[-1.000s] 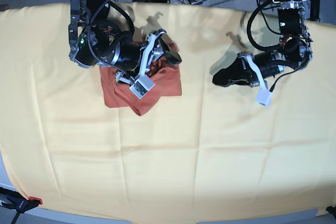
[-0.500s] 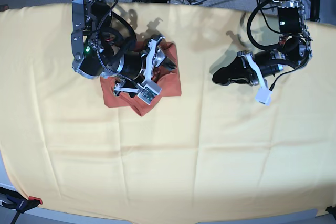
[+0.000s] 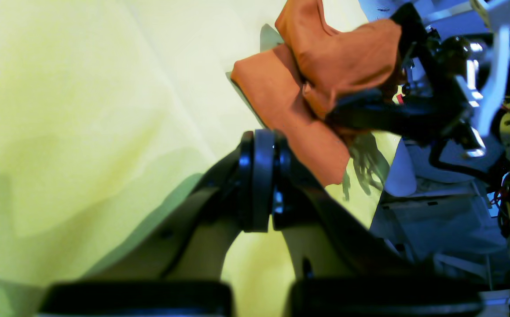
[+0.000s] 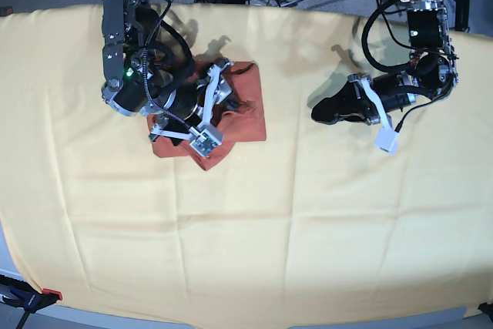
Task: Fold the T-shirt properly
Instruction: 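Lift the right gripper's end and fold it over onto the bundle, then press and tuck the folded end into the bundle with the right gripper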
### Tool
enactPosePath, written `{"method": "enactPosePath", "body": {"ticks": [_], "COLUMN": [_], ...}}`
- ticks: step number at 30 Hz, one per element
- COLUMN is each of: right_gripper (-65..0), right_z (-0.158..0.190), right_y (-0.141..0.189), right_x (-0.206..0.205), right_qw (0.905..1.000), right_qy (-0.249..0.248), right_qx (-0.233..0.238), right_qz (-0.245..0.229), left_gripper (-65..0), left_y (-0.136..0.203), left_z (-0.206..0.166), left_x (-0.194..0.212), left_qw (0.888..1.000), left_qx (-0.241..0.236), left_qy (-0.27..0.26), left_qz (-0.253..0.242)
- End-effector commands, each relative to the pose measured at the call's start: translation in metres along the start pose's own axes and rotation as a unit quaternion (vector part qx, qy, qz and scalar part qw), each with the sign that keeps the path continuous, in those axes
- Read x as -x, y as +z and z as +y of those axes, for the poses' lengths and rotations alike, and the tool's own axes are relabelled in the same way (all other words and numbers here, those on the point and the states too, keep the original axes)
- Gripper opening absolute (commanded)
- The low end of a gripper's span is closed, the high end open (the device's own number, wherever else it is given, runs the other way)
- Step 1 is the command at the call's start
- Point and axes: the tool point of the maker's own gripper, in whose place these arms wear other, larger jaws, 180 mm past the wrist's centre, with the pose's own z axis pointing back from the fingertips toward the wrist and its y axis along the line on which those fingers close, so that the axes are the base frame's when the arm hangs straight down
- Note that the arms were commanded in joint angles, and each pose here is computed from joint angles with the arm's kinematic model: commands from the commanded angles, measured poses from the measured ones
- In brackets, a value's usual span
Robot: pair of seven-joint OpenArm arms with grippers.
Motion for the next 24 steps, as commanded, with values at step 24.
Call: {"method": "enactPosePath", "body": {"ticks": [24], "right_gripper": [-25.2], "right_z": [0.036], "right_y": [0.013], "right_x": [-0.058], "right_qw": [0.9907], "right_qy": [0.049], "right_qx": [-0.043], "right_qz": [-0.120], "left_gripper": [-65.0], "left_y": [0.005], "left_z": [-0.005], "left_x": [-0.004], "left_qw": [1.000], "left_qx": [0.008], "left_qy": [-0.002], "left_qz": [-0.019]}}
